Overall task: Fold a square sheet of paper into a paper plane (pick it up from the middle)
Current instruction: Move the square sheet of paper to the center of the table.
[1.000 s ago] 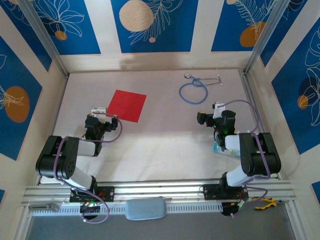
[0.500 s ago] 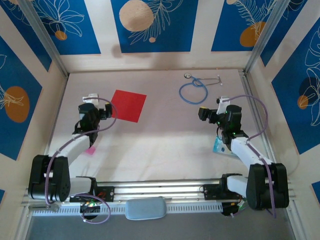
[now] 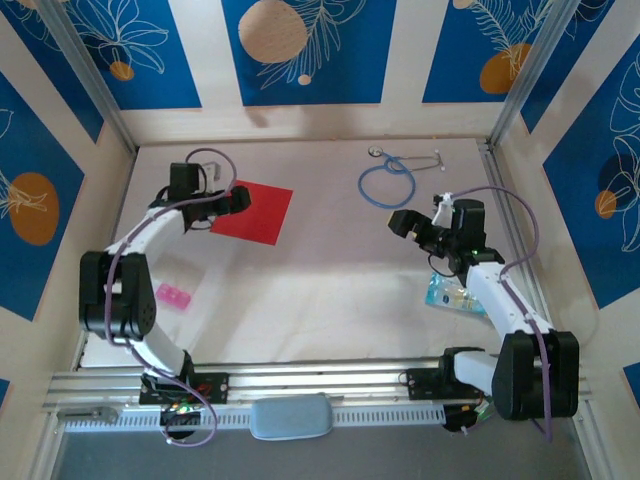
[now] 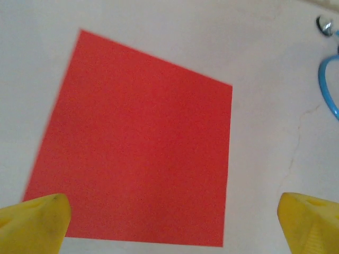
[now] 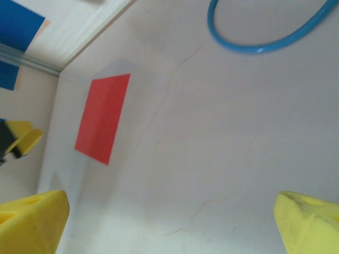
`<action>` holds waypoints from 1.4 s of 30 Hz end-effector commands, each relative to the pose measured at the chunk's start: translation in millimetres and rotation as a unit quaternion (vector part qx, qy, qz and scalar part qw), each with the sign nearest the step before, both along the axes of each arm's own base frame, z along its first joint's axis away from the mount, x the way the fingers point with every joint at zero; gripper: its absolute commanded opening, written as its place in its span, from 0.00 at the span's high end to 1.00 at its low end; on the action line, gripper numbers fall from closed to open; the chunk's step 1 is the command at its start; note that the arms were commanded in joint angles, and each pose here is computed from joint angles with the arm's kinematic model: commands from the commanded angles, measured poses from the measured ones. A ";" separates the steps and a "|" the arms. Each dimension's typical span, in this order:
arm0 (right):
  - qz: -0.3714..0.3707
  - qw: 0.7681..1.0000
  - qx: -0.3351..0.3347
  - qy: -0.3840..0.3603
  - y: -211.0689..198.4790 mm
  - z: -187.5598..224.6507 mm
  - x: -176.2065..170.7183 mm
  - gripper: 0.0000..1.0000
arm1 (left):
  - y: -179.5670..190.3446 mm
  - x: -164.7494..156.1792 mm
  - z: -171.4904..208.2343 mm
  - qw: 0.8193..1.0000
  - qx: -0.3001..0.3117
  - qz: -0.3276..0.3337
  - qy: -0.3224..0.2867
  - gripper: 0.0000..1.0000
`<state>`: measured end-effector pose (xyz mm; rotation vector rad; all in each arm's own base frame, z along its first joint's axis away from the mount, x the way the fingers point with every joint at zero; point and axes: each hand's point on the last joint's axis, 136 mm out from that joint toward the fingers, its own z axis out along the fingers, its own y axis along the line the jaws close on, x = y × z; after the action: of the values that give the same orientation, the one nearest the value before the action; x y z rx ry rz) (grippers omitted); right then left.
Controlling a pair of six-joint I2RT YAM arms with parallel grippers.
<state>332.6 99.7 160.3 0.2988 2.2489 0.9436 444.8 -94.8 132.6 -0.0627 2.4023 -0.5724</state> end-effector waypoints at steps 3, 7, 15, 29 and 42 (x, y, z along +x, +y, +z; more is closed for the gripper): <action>0.034 0.997 0.055 0.044 29.7 6.8 -4.2 0.01 | -42.7 7.2 -7.3 0.996 -0.008 -0.041 0.073 0.00; 0.024 0.995 0.062 0.075 32.8 5.1 4.9 0.01 | -57.2 18.5 -31.7 0.992 0.013 -0.042 0.117 0.00; 0.024 0.993 0.080 0.079 40.9 10.9 11.6 0.01 | -72.5 28.8 -73.1 0.983 0.047 -0.036 0.176 0.00; 0.009 0.994 0.082 0.068 34.2 24.3 1.2 0.01 | -77.9 -14.2 -118.1 0.966 0.061 -0.036 0.248 0.00; 0.018 0.994 0.069 0.084 36.4 33.3 -43.8 0.01 | -115.8 -117.9 -136.6 0.957 0.041 -0.006 0.287 0.00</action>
<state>309.3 135.6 201.4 0.4058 2.2993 1.1423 383.4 -210.7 33.4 -0.0600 2.8099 -0.5524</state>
